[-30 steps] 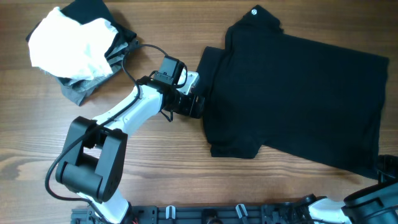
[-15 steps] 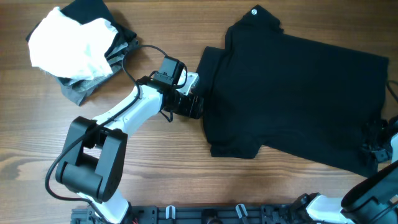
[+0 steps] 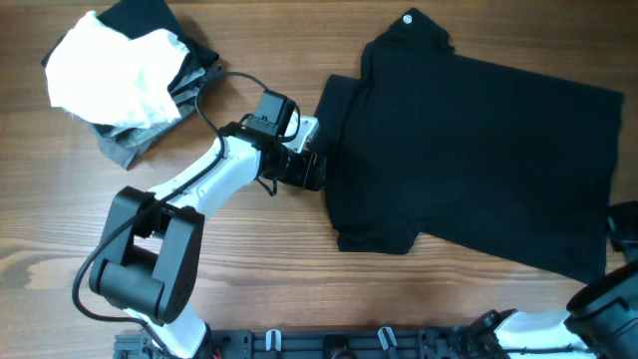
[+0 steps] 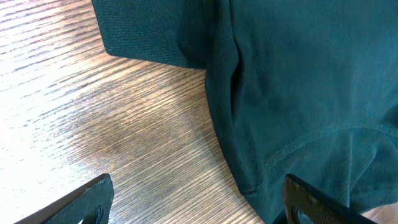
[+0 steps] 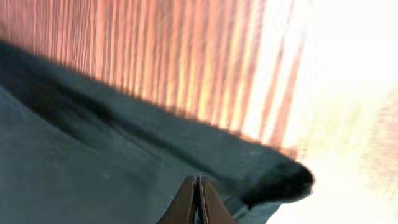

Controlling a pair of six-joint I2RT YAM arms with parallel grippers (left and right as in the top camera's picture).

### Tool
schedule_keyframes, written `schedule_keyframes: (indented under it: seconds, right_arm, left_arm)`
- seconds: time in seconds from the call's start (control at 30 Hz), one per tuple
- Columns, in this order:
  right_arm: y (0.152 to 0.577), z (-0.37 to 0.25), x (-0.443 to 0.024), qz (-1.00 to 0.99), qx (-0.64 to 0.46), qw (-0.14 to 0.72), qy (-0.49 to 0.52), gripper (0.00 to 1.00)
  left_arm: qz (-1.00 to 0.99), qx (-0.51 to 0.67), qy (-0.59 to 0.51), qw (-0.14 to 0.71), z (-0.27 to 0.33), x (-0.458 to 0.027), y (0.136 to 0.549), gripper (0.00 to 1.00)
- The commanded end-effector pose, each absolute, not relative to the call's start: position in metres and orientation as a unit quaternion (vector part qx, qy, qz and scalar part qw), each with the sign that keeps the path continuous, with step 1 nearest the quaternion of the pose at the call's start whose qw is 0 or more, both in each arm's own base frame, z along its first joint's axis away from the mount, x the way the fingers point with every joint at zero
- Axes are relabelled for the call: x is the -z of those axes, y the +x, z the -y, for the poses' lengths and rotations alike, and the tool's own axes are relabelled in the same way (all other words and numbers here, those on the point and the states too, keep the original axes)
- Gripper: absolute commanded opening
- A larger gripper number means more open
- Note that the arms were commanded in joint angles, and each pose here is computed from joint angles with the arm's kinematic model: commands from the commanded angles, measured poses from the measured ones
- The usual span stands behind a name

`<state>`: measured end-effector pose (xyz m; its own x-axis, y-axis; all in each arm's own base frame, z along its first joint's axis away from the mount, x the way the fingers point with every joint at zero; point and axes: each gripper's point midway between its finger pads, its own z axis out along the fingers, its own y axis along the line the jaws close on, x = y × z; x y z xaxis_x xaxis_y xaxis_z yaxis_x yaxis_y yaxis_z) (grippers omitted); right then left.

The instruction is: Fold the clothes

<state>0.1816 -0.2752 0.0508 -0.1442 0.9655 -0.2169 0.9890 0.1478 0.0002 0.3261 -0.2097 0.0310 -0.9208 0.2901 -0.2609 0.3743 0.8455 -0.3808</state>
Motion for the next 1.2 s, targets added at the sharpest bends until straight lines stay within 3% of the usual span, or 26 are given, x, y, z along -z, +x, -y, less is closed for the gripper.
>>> schedule_keyframes:
  seconds: [0.0,0.07,0.1,0.4,0.67,0.73,0.8,0.97,1.13,1.17]
  right_arm:
    - [0.191,0.27,-0.061,-0.767,0.032,0.099,0.634,0.09]
    - [0.203,0.249,-0.052,-0.817,0.008,0.09,0.569,0.64]
    - [0.195,0.245,-0.046,-0.821,0.032,0.069,0.565,0.71]
    - [0.174,0.222,-0.017,-0.811,0.041,0.026,0.583,0.49]
    - [0.156,0.22,-0.011,-0.781,0.07,0.002,0.62,0.44]
    - [0.158,0.222,-0.009,-0.78,0.07,0.01,0.622,0.31]
    - [0.165,0.226,-0.01,-0.769,0.064,0.027,0.635,0.04]
    - [0.167,0.252,-0.032,-0.735,0.063,0.058,0.673,0.04]
    - [0.111,0.277,-0.041,-0.644,0.112,0.026,0.756,0.05]
    - [0.106,0.278,-0.041,-0.635,0.111,0.026,0.764,0.31]
  left_arm:
    - [-0.954,0.223,0.179,0.091,0.213,-0.028,0.323,0.86]
    - [-0.953,0.224,0.18,0.095,0.213,-0.029,0.325,0.89]
    - [-0.952,0.225,0.181,0.1,0.214,-0.03,0.328,0.9]
    - [-0.952,0.225,0.181,0.102,0.215,-0.03,0.328,0.92]
    - [-0.952,0.225,0.181,0.101,0.215,-0.03,0.328,0.93]
    - [-0.952,0.225,0.181,0.101,0.215,-0.03,0.328,0.93]
    - [-0.952,0.225,0.181,0.101,0.215,-0.03,0.328,0.93]
    - [-0.952,0.225,0.181,0.101,0.215,-0.03,0.328,0.93]
    - [-0.952,0.225,0.181,0.101,0.215,-0.03,0.328,0.93]
    - [-0.952,0.225,0.181,0.101,0.215,-0.03,0.328,0.93]
